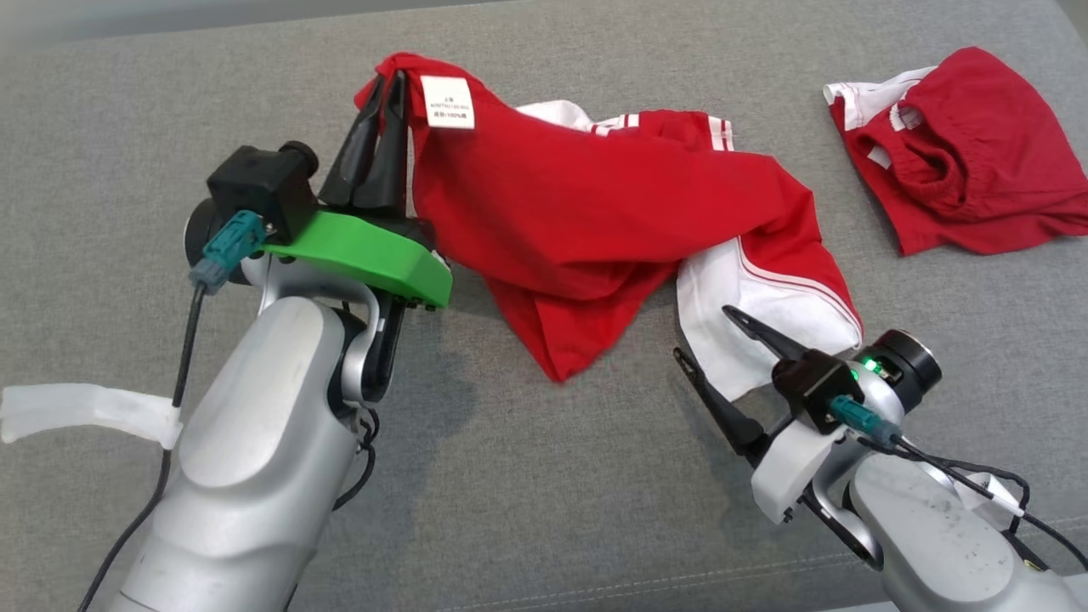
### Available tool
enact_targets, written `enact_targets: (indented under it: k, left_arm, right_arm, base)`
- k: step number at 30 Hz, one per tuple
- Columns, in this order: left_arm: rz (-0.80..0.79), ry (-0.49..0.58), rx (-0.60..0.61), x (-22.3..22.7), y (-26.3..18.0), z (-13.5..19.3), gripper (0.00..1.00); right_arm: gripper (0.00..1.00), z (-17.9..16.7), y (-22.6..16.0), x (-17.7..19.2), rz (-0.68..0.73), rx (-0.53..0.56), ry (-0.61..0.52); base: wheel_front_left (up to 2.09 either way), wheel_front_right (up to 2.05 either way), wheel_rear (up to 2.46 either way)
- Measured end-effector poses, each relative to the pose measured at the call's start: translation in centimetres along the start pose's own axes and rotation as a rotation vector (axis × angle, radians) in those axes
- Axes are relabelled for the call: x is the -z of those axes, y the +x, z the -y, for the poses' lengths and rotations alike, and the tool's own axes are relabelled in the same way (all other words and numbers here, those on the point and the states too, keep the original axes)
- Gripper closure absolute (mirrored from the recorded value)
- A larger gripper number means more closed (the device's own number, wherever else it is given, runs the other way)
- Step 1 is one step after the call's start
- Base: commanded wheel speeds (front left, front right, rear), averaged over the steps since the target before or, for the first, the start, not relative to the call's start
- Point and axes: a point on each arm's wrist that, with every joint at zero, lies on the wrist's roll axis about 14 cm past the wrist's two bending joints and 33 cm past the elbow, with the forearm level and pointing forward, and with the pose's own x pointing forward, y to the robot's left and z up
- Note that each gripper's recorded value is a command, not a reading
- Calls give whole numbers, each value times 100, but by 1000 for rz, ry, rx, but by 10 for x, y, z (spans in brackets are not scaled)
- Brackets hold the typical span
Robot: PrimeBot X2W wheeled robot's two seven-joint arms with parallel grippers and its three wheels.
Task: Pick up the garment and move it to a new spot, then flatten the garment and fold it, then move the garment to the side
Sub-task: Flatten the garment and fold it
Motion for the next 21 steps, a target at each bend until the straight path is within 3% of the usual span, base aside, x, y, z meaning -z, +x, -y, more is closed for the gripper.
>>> enact_targets:
  k: [6, 12, 18, 21]
  left_arm:
    - [61, 27, -37, -19, 1, -16, 100]
    - [137, 39, -49, -42, 2, -21, 100]
    - [179, 55, -99, -57, 1, -39, 100]
    - [211, 77, -159, -70, -1, -64, 100]
  right_arm:
    - [0, -19, 9, 6, -17, -75, -10]
    - [0, -19, 12, 18, -52, -81, -2]
    - [0, 4, 13, 19, -52, 2, 41]
    - [0, 18, 10, 17, -44, 60, 61]
  base:
    - [0, 0, 0]
    - [0, 0, 0]
    - [0, 0, 0]
    - [0, 0, 0]
